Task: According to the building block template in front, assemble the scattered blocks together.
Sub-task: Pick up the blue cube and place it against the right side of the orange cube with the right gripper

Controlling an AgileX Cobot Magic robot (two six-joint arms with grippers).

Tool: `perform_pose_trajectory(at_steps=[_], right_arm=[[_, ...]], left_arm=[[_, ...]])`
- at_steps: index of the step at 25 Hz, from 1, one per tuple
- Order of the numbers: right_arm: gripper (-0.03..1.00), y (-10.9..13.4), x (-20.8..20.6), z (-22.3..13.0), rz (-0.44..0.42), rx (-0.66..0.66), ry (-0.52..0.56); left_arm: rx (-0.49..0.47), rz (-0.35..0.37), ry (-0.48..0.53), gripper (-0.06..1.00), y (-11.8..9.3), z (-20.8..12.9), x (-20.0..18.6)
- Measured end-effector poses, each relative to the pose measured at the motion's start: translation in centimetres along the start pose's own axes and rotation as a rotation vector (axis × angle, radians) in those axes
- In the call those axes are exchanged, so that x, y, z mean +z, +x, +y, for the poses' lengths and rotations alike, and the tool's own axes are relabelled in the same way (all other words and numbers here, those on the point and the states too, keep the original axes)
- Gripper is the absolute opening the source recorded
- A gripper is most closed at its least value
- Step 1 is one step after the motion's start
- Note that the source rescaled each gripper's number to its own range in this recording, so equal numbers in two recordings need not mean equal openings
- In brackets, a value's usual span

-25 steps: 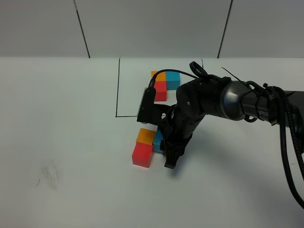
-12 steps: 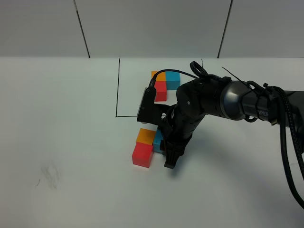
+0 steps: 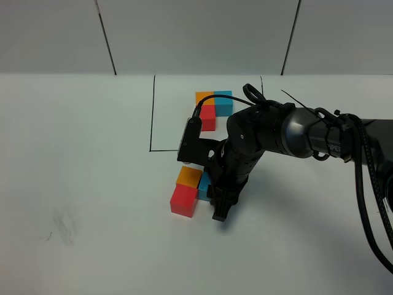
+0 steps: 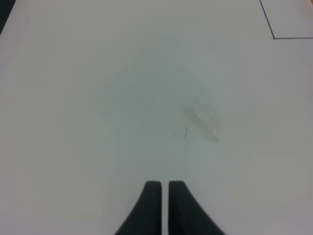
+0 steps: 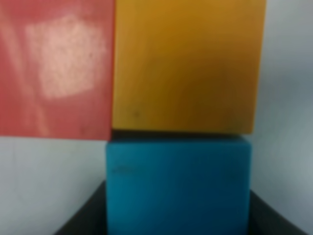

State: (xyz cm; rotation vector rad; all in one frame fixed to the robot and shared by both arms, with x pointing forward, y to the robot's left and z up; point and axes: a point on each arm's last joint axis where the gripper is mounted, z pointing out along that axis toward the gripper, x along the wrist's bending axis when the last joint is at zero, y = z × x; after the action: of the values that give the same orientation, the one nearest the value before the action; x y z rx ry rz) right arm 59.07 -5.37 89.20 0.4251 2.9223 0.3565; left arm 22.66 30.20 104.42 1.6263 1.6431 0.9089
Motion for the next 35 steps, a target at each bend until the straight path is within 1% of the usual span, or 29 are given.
perform_pose_trajectory(at_steps=[12,31,35], right_arm=[[0.51,-0.16,0.0,0.18,-0.017,0.026,-0.02],[0.51,-0.48,0.69,0.72,-0.006,0.055,-0.03],[0.51,-0.48,0.69,0.72,-0.005,0.08,-0.03]], left_arm=[[0.0,0.0,0.0,0.0,0.0,0.0,0.0],[0.0,0.001,0.0,0.0,0.01,0.0,0.0],[0.001,0.004,0.0,0.0,0.03,0.0,0.0]])
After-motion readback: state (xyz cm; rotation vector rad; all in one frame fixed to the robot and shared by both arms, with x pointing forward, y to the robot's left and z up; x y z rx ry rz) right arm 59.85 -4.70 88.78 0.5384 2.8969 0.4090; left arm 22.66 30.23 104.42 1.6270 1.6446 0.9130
